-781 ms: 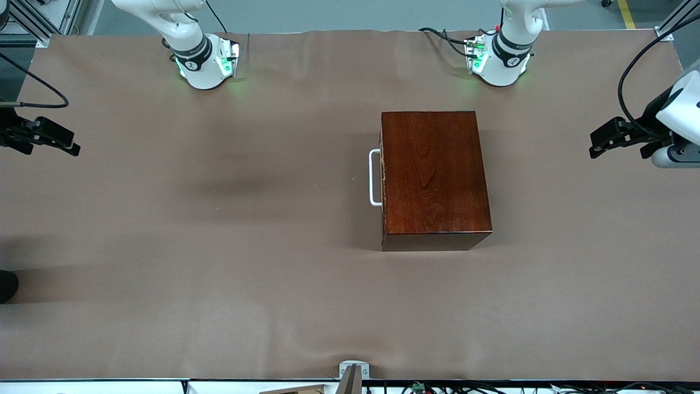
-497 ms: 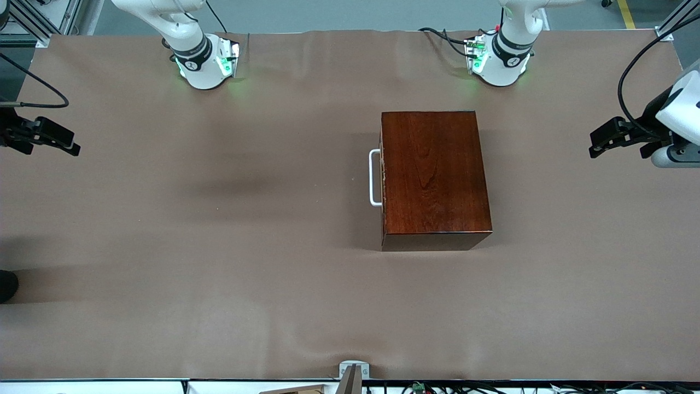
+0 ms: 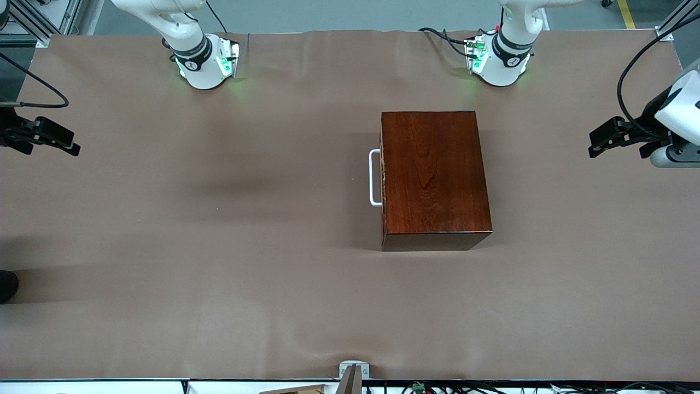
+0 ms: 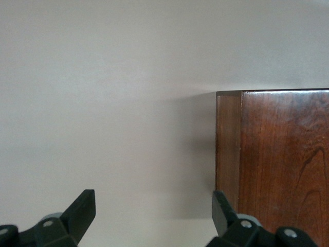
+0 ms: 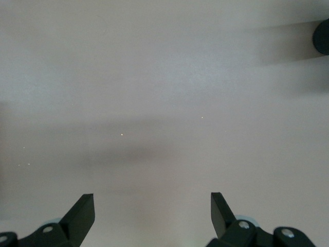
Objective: Open drawer, take yellow block, close drawer
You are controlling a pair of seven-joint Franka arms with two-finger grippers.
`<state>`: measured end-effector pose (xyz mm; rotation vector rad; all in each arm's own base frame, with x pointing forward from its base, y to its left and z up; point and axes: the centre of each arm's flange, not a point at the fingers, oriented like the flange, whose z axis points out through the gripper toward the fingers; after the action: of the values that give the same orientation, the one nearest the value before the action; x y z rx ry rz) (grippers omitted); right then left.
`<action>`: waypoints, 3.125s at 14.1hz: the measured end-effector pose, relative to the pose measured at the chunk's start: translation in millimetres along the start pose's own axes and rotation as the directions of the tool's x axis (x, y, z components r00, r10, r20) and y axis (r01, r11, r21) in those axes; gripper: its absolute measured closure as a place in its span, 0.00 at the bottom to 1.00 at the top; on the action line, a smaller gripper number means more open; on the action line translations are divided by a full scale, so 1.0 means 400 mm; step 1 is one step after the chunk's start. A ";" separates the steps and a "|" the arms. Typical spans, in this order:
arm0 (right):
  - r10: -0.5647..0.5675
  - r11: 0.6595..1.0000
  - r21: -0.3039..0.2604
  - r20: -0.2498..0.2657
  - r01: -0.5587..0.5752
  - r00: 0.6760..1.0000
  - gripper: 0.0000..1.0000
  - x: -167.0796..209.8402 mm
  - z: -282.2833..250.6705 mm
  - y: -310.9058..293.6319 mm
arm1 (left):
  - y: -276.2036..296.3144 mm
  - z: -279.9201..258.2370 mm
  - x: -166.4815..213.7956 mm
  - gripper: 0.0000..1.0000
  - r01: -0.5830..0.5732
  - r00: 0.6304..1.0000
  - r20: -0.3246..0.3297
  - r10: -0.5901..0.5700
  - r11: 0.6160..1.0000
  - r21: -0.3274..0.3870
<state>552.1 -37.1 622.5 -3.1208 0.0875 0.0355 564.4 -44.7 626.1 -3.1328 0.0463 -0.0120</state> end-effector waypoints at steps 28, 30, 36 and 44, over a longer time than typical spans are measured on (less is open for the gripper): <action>0.004 1.000 0.000 0.008 -0.004 1.000 0.00 0.007 0.012 0.004 | 1.230 0.340 -0.265 0.00 0.161 0.984 0.088 -0.157 0.986 -0.039; 0.005 1.000 0.000 0.009 -0.005 1.000 0.00 0.007 0.012 0.005 | 1.281 0.428 -0.287 0.00 0.129 0.990 0.059 -0.130 0.991 0.026; 0.005 1.000 0.000 0.009 -0.005 1.000 0.00 0.007 0.013 0.005 | 1.314 0.567 -0.282 0.00 0.029 0.998 0.051 -0.035 0.994 0.110; 0.006 1.000 0.000 0.009 -0.006 1.000 0.00 0.007 0.013 0.006 | 1.306 0.677 -0.231 0.00 -0.080 0.996 0.051 0.075 0.990 0.116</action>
<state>554.8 -39.5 617.2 -3.1203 0.0963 0.0498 458.8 -561.8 350.1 -3.0087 0.1607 0.0563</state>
